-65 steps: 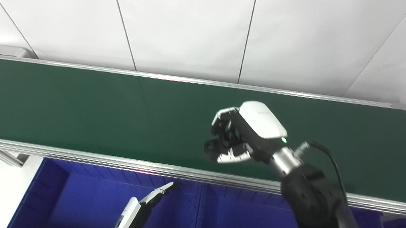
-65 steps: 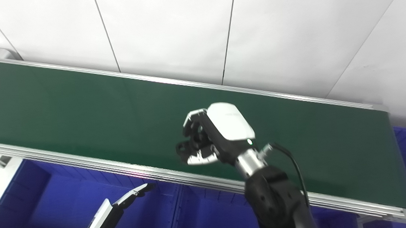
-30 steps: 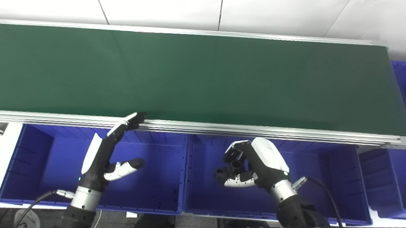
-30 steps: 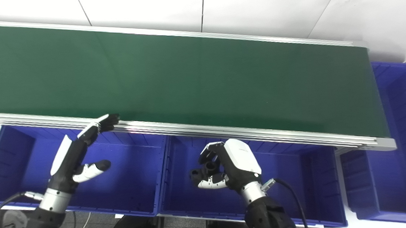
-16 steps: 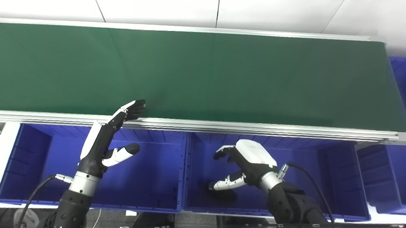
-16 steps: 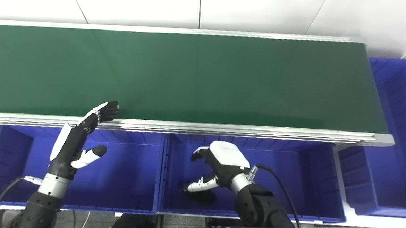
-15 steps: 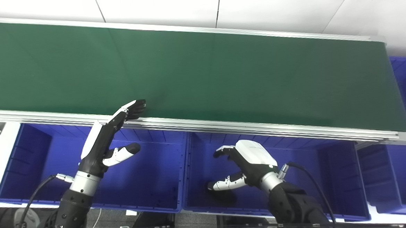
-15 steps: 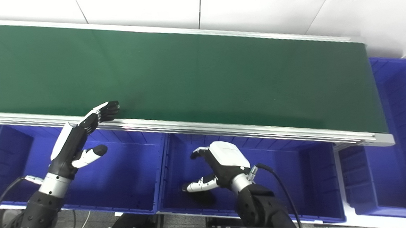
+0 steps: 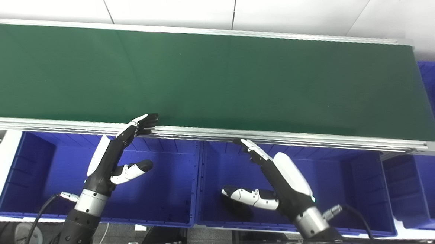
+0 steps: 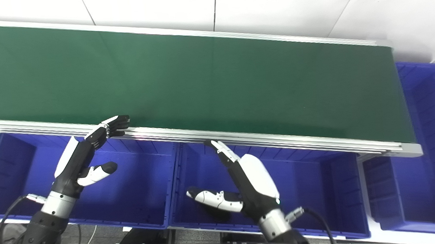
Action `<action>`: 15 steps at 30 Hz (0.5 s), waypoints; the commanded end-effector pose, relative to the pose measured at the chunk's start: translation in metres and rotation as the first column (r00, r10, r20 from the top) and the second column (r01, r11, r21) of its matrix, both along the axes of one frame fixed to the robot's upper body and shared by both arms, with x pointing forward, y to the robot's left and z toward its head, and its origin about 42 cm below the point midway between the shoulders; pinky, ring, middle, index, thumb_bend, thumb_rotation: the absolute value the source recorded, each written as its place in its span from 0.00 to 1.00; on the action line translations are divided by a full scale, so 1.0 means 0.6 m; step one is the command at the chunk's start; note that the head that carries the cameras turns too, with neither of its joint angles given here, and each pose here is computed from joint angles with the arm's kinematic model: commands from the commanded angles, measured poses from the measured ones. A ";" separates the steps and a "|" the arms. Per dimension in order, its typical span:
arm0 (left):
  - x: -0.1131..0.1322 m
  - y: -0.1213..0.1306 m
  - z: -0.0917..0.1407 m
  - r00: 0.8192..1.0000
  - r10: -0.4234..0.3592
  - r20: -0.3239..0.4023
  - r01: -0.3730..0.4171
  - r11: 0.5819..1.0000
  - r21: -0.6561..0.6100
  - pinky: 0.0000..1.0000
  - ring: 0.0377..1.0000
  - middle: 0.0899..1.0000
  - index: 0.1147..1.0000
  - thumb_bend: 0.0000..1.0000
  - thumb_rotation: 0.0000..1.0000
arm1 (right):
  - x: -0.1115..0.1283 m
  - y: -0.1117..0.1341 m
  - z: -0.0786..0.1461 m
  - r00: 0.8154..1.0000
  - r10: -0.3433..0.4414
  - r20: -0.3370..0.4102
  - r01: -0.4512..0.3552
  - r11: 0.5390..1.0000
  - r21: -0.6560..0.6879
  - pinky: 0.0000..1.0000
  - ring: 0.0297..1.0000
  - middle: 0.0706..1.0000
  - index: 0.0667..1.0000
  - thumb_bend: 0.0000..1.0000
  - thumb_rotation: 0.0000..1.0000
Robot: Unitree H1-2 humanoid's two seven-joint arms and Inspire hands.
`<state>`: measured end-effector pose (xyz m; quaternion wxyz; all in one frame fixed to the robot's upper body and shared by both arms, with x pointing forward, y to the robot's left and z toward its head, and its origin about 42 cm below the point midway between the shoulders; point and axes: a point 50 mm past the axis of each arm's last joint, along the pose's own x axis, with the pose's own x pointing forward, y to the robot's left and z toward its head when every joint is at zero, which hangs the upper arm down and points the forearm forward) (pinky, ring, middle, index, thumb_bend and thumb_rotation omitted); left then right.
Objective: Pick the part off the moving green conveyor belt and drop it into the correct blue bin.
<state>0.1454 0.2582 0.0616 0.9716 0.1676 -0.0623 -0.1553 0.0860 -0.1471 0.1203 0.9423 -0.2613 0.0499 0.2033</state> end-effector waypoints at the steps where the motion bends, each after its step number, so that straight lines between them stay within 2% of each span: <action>1: -0.001 0.002 0.015 0.999 -0.026 0.044 0.026 1.000 -0.002 0.76 0.80 0.81 0.80 0.78 0.84 | -0.005 0.008 0.012 0.993 -0.011 0.117 0.004 0.998 0.063 0.78 0.89 0.94 0.96 0.78 0.65; 7: -0.011 0.001 0.013 0.998 -0.045 0.044 0.044 0.998 0.034 0.76 0.80 0.82 0.81 0.77 0.86 | -0.016 0.006 -0.004 0.993 -0.029 0.116 0.020 0.997 0.075 0.78 0.90 0.97 1.00 0.82 0.69; 11: -0.017 0.001 0.008 0.997 -0.061 0.036 0.059 0.997 0.056 0.77 0.81 0.82 0.82 0.76 0.86 | -0.016 0.004 -0.022 0.994 -0.045 0.102 0.037 0.996 0.083 0.76 0.89 0.96 1.00 0.82 0.65; 15: -0.035 -0.006 0.004 0.997 -0.080 0.012 0.079 0.996 0.048 0.79 0.82 0.84 0.83 0.74 0.85 | -0.013 0.002 -0.037 0.995 -0.048 0.086 0.041 0.996 0.084 0.81 0.92 0.98 1.00 0.80 0.61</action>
